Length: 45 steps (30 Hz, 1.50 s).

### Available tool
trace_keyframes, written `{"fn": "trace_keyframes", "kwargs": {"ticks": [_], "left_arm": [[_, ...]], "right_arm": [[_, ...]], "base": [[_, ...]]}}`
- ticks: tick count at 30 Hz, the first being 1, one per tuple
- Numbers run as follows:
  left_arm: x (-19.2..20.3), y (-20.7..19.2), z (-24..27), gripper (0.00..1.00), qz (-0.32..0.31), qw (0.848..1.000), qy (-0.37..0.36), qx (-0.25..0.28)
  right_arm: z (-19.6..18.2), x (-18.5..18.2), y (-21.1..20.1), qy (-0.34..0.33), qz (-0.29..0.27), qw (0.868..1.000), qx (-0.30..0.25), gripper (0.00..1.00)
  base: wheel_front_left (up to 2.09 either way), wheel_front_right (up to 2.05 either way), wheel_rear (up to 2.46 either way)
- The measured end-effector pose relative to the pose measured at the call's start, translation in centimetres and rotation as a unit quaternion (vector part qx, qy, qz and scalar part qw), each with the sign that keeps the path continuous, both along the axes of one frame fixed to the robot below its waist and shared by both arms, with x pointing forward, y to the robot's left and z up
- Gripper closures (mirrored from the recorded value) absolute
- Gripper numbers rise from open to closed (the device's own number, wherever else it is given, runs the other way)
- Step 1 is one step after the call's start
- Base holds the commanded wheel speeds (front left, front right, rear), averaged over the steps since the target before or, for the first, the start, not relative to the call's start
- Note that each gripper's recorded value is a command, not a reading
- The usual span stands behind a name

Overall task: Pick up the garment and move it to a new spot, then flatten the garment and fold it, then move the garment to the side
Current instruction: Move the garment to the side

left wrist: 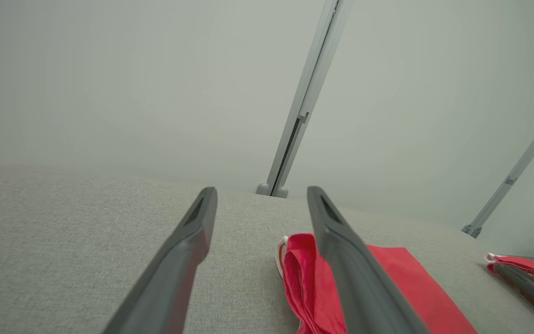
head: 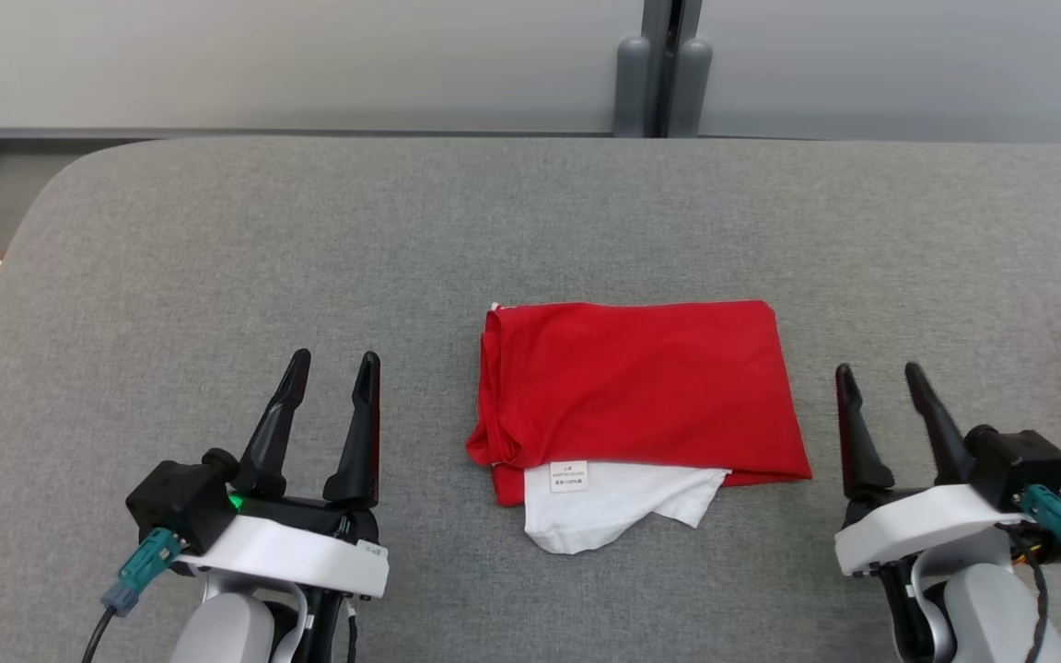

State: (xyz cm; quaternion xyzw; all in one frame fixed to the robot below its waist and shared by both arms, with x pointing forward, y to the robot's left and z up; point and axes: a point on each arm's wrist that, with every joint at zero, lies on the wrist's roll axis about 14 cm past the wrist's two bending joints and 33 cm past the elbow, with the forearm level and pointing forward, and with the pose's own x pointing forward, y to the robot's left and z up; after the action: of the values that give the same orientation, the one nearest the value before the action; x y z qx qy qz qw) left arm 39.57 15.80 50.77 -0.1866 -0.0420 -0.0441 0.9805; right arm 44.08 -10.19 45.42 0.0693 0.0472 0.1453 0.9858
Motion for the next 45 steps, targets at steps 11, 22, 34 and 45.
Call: {"fn": "trace_keyframes", "kwargs": {"ticks": [11,22,34,45], "left_arm": [[0.5,0.5,-1.9,0.00,0.005,1.000,0.028,0.004],[0.7,0.9,-2.2,0.00,0.012,0.999,0.034,0.007],[1.9,-2.8,0.0,0.00,-0.043,0.999,-0.006,-0.001],[3.4,-8.9,-1.3,0.00,-0.131,0.991,0.000,0.007]], "right_arm": [[-5.9,1.0,3.3,0.113,0.024,0.993,0.038,0.00],[-7.9,1.8,4.9,0.147,0.054,0.987,0.025,1.00],[-2.2,4.1,-1.3,0.004,0.072,0.983,-0.167,1.00],[4.7,4.3,-9.8,-0.089,0.048,0.936,-0.336,1.00]], "base": [[0.00,0.00,0.00],[0.00,0.00,0.00],[0.00,0.00,0.00],[0.00,0.00,0.00]]}}
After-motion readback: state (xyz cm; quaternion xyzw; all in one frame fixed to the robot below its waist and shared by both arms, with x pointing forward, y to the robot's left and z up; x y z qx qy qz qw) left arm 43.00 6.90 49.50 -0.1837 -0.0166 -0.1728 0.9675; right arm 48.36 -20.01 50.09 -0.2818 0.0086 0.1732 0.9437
